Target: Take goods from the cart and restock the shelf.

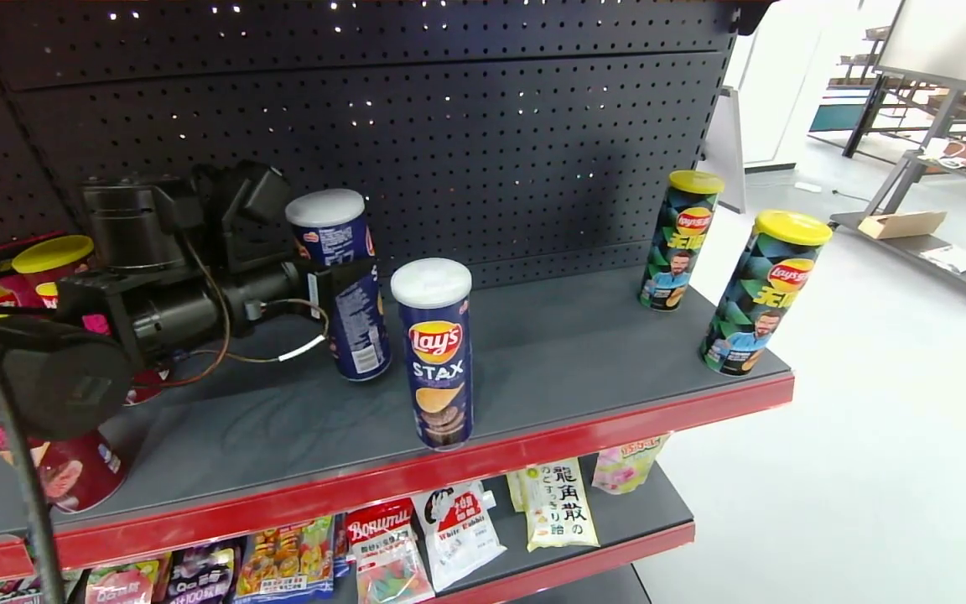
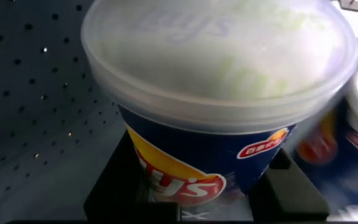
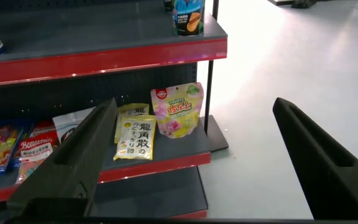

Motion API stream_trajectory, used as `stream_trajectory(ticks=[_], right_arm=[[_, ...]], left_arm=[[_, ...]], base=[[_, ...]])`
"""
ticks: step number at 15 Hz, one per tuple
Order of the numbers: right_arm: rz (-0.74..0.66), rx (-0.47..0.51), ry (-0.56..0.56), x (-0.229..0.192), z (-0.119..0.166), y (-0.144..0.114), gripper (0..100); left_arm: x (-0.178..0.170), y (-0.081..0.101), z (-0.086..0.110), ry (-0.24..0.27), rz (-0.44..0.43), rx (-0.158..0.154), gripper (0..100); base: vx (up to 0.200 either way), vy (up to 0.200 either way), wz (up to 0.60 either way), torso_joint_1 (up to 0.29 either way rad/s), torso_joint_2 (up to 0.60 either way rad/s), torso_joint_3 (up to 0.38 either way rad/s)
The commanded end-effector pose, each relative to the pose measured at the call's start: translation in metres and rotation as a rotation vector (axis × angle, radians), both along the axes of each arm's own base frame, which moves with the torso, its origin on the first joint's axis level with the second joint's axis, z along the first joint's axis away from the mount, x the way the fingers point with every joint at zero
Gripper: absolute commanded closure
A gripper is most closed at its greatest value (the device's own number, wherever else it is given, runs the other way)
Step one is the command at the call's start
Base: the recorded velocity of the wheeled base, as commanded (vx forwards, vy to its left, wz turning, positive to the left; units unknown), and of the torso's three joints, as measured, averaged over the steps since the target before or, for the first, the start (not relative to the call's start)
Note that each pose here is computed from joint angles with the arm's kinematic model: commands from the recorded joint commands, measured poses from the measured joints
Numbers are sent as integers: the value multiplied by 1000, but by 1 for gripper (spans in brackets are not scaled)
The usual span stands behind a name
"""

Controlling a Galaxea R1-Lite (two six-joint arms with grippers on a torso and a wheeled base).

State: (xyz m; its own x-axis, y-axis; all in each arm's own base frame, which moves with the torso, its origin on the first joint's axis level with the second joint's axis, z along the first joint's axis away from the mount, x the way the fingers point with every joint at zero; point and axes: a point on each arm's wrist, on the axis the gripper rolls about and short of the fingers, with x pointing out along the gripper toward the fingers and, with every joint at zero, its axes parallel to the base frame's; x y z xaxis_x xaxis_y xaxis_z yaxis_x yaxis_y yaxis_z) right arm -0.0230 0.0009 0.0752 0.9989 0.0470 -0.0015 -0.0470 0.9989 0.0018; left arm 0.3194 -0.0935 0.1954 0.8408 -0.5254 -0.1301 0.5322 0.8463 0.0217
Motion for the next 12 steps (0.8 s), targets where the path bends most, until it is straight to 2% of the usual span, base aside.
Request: stream_trajectory(ticks=[1,8,12], right_arm=[[1,0,2,0,0,0,0],[1,0,2,0,0,0,0],[1,0,0,0,0,0,0]], left_arm=[[25,-11,-17,25,3,3,100],[57,-37,-23,-14,-36,-17,100],[69,-45,-37,-27,-45,-21,100]], base=[[0,0,0,0,0,0],[0,0,0,0,0,0],[0,0,0,0,0,0]])
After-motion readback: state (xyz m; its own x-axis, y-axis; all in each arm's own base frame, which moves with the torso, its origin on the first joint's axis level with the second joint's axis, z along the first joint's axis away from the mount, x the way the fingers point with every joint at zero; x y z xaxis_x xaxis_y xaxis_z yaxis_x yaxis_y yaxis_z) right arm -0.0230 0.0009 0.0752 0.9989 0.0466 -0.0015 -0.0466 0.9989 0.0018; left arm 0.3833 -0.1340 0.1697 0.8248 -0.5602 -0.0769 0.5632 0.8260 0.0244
